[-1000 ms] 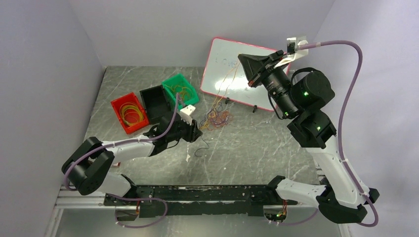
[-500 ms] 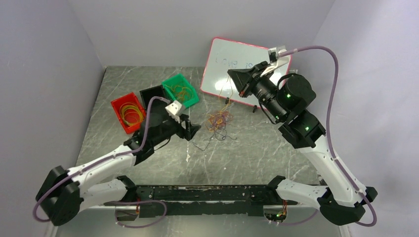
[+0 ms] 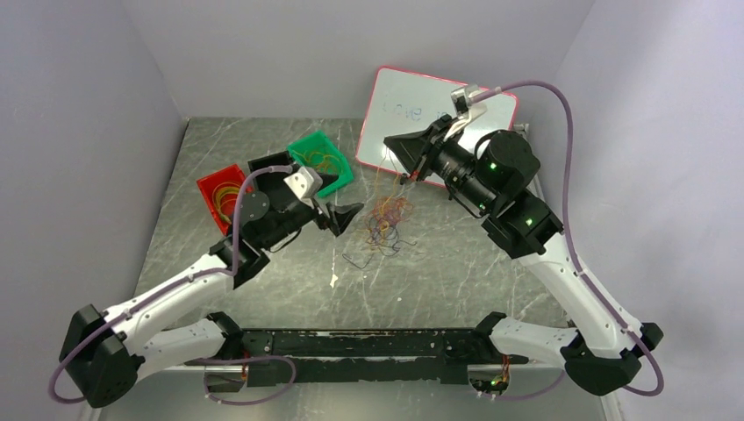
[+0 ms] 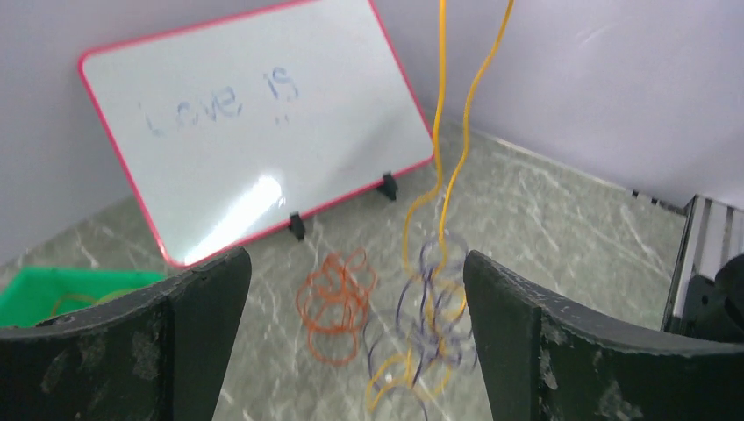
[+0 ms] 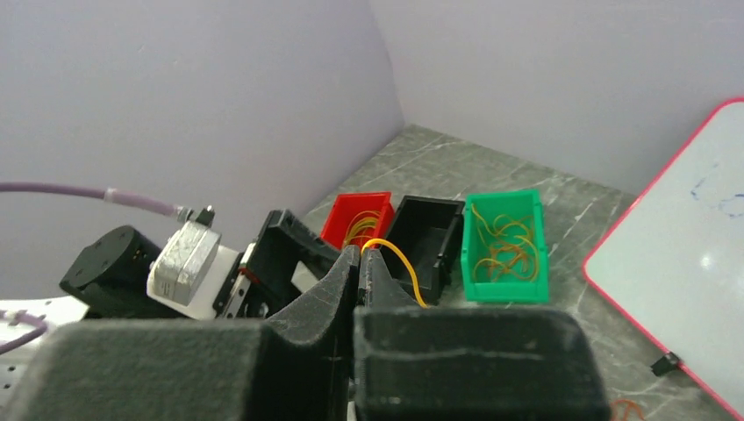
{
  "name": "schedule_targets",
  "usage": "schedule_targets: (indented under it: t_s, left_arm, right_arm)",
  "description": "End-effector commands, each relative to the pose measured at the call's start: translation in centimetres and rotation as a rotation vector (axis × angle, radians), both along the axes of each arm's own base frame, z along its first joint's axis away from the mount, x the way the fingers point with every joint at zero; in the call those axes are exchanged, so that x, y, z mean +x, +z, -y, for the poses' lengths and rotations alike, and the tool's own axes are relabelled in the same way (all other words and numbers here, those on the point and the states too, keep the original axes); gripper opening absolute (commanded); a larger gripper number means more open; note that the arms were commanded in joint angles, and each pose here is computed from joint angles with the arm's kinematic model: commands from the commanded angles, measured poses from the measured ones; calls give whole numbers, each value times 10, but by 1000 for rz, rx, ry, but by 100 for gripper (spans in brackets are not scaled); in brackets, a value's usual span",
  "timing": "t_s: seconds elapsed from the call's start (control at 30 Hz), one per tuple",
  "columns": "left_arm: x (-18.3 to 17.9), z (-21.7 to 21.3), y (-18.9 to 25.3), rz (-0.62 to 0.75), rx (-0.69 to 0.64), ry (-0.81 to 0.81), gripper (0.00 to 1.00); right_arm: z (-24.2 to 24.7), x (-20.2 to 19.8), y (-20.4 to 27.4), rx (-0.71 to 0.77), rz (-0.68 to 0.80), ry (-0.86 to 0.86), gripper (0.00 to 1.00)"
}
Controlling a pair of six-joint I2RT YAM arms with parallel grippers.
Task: Untangle the cables
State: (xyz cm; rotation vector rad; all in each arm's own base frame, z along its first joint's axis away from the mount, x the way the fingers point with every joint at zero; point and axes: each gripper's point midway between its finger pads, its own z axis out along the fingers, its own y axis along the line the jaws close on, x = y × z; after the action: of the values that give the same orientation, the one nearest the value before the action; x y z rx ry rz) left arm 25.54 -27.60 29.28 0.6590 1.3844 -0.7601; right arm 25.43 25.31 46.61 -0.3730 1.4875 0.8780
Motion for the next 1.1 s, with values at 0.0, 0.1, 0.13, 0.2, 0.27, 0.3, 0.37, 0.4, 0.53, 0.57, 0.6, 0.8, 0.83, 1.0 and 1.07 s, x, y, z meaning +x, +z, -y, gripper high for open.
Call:
schedule_targets:
  t_s: [0.0, 0.1, 0.13, 0.2, 0.27, 0.3, 0.37, 0.4, 0.53, 0.57, 0.6, 0.8, 0.83, 1.0, 1.07]
  left_arm:
    - [-1, 22, 46, 153, -93, -98, 97]
    - [2, 38, 48, 160, -101, -150, 100]
    - [2, 42, 47, 159, -104, -171, 100]
    - [0, 50, 43, 154, -113, -211, 100]
    - [0, 55, 39, 151, -121, -235, 100]
    - [0, 58, 38, 151, -122, -246, 100]
    - [3, 63, 33, 138, -115, -257, 100]
    - [4, 65, 30, 134, -113, -264, 100]
    - [8, 75, 21, 116, -99, -288, 94]
    - [7, 78, 21, 110, -96, -300, 87]
    - [7, 80, 18, 97, -89, -310, 76]
    - [3, 76, 8, 28, -69, -301, 13]
    - [3, 73, 6, 15, -68, -288, 8]
    - [1, 61, 6, -25, -49, -242, 7]
    - [0, 56, 5, -41, -41, -224, 7]
  right_arm:
    - [-10, -11, 12, 57, 23, 80, 0]
    - [-15, -13, 15, 71, 25, 107, 0]
    - [-16, -14, 18, 80, 29, 114, 0]
    - [-18, -16, 22, 95, 34, 133, 0]
    - [-21, -17, 26, 109, 37, 149, 0]
    - [-22, -18, 29, 119, 41, 157, 0]
    - [-25, -19, 33, 139, 43, 175, 0]
    - [-27, -20, 34, 149, 42, 185, 0]
    - [-30, -22, 38, 183, 37, 209, 0]
    - [-30, -22, 39, 187, 38, 207, 0]
    - [-30, -20, 38, 186, 36, 200, 0]
    - [-7, 11, 18, 176, -42, -24, 0]
    - [-2, 15, 14, 173, -49, -61, 0]
    - [33, 45, -16, 110, -116, -325, 0]
    - [49, 57, -33, 51, -136, -443, 0]
